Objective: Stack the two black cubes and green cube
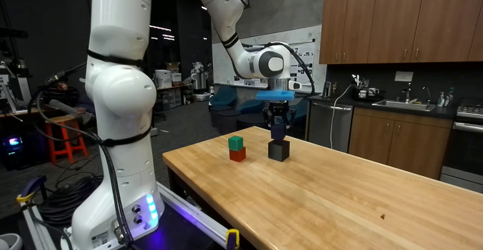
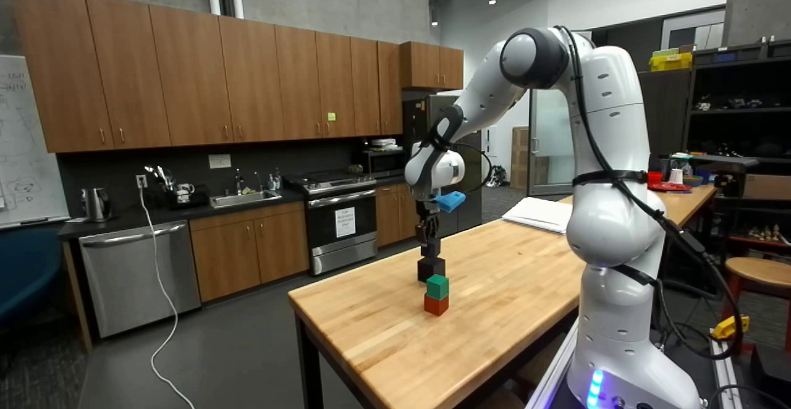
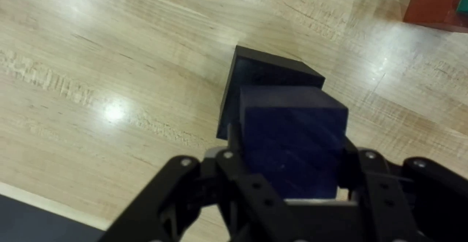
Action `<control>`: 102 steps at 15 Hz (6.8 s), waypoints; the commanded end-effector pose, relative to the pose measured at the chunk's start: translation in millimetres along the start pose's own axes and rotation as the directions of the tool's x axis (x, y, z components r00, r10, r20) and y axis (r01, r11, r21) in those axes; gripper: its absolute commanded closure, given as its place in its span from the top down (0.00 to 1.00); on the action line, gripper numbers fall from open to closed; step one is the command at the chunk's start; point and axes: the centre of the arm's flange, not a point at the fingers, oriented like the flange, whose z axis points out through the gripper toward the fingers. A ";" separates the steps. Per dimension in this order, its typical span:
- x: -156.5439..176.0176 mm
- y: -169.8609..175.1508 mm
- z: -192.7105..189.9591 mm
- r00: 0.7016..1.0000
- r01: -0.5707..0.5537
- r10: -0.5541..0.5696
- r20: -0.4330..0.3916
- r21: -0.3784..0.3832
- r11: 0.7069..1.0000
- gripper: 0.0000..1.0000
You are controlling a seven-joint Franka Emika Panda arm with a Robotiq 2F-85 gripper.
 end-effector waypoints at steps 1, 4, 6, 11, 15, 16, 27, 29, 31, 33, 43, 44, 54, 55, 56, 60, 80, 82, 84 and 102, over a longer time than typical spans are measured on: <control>-3.0 5.3 6.9 0.999 -0.037 0.037 0.000 0.004 0.999 0.30; -1.7 5.3 11.6 0.999 -0.053 0.053 0.010 0.011 0.999 0.30; 0.1 4.0 12.5 0.997 -0.073 0.073 0.017 0.021 0.997 0.30; 1.6 3.3 11.8 0.992 -0.126 0.126 0.015 0.037 0.991 0.30; 2.3 4.3 12.2 0.988 -0.154 0.154 0.015 0.031 0.987 0.79; 2.2 4.5 12.1 0.988 -0.157 0.157 0.015 0.030 0.987 0.80; -0.4 -16.3 -24.0 0.981 -0.190 0.189 -0.041 -0.009 0.982 1.00; -2.1 -26.0 -36.4 0.980 -0.192 0.191 -0.057 -0.024 0.981 1.00; -7.0 -38.1 -47.9 0.977 -0.203 0.200 -0.073 -0.044 0.978 1.00; -14.6 -53.0 -56.8 0.973 -0.219 0.216 -0.082 -0.042 0.975 1.00; -50.6 -120.7 -22.9 0.975 -0.203 0.203 -0.085 0.012 0.979 1.00; -54.8 -122.9 -16.4 0.977 -0.200 0.200 -0.078 0.014 0.980 1.00; -84.9 -145.3 13.9 0.979 -0.202 0.203 -0.010 0.089 0.975 1.00; -87.0 -146.8 15.4 0.980 -0.196 0.197 -0.006 0.089 0.977 1.00; -88.9 -147.9 17.0 0.981 -0.191 0.192 -0.001 0.087 0.978 1.00; -97.4 -148.5 22.2 0.987 -0.160 0.159 0.021 0.090 0.983 1.00; -79.7 -82.6 -64.9 0.991 -0.076 0.073 -0.115 -0.024 0.997 0.24; -74.1 -66.4 -77.9 0.988 -0.084 0.079 -0.133 -0.034 0.996 0.24; -65.2 -49.4 -88.2 0.986 -0.083 0.076 -0.147 -0.039 0.996 0.24; -21.6 13.2 -80.1 0.999 -0.007 0.009 -0.054 0.044 0.999 0.24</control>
